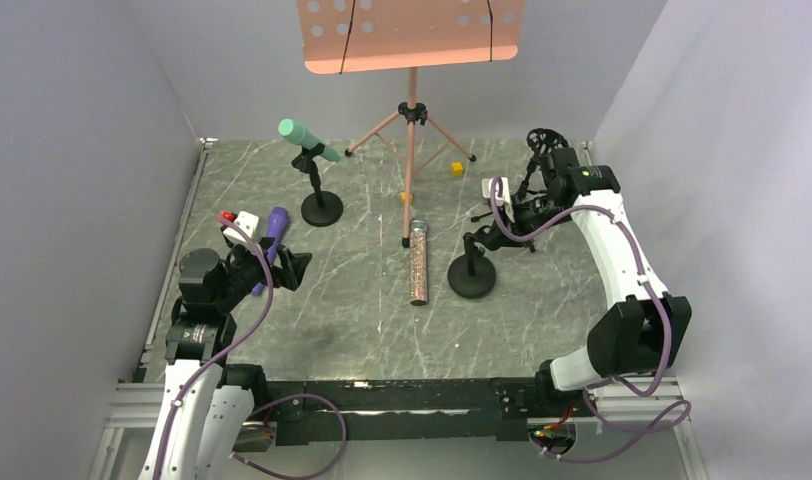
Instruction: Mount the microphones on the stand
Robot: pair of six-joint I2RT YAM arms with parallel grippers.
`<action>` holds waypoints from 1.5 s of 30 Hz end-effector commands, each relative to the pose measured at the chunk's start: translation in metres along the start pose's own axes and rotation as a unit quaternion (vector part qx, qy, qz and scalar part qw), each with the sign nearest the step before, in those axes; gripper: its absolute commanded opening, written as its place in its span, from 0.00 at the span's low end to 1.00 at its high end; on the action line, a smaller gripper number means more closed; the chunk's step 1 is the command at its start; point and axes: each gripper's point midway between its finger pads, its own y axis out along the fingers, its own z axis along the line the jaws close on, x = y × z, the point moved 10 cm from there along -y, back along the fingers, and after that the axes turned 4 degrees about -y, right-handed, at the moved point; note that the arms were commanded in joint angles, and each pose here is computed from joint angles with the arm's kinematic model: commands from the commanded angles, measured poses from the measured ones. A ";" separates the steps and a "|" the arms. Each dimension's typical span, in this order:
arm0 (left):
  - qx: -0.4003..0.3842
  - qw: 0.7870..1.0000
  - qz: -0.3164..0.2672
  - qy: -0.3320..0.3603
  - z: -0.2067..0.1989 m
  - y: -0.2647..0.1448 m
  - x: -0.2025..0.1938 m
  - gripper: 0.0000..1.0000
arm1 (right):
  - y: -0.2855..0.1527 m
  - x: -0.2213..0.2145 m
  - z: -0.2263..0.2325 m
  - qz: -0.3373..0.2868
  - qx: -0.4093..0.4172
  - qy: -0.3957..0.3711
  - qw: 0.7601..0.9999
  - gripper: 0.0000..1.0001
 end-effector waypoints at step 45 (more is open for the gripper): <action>0.040 0.998 0.020 -0.032 0.008 0.009 0.003 0.99 | -0.049 0.025 0.028 -0.163 -0.137 0.043 0.976 0.77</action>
